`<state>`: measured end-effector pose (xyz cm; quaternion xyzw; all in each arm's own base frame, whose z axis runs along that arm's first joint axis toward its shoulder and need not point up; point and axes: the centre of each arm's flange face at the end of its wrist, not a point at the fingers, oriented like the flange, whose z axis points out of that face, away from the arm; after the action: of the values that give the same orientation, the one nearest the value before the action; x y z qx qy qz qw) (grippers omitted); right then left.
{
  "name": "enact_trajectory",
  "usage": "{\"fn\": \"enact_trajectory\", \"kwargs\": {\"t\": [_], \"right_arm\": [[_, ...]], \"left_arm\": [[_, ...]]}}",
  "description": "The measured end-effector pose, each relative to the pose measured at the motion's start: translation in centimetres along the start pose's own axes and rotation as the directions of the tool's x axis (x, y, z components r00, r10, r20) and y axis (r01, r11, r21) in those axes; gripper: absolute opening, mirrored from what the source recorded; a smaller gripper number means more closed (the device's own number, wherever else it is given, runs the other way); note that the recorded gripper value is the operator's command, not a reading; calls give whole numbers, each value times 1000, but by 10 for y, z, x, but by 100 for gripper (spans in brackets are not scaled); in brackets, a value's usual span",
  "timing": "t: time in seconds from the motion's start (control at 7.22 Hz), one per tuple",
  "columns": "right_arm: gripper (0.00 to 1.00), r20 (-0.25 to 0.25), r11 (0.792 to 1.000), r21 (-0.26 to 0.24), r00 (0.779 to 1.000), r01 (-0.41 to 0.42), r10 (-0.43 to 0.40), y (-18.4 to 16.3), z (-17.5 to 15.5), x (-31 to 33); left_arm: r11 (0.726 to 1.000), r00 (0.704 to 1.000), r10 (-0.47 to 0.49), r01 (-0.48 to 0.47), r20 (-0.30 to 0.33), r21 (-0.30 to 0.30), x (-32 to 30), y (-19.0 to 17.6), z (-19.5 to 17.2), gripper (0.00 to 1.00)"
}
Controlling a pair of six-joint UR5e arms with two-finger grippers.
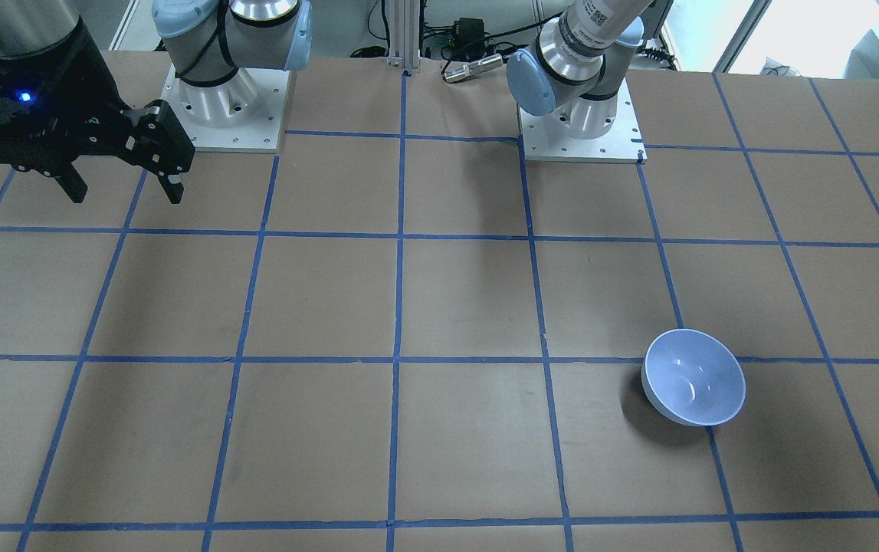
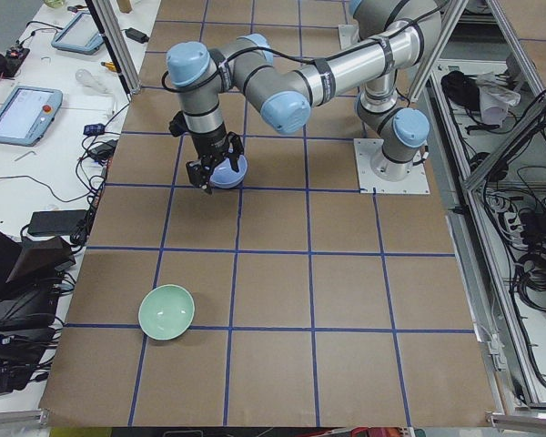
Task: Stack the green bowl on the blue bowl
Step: 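Lower the left gripper onto the green bowl rim and close it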
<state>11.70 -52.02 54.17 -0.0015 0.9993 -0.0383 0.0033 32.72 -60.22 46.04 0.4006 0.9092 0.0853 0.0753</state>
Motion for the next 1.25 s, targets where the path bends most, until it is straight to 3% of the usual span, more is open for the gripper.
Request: {"fn": "enact_trajectory", "kwargs": {"t": [0.28,0.42,0.83,0.97,1.25], "right_arm": [[100,0,1000,-1,1000,0,0,0,0,0],[100,0,1000,0,1000,0,0,0,0,0],[100,0,1000,0,1000,0,0,0,0,0],[100,0,1000,0,1000,0,0,0,0,0],[100,0,1000,-1,1000,0,0,0,0,0]], "left_arm": [[982,982,186,-187,34,28,-71,33,48,99],[955,956,291,-293,47,39,-100,46,72,99],[814,818,570,-575,78,76,-152,74,147,98],[779,784,612,-620,103,93,-162,83,171,98],[755,767,631,-642,118,134,-173,92,212,98]]}}
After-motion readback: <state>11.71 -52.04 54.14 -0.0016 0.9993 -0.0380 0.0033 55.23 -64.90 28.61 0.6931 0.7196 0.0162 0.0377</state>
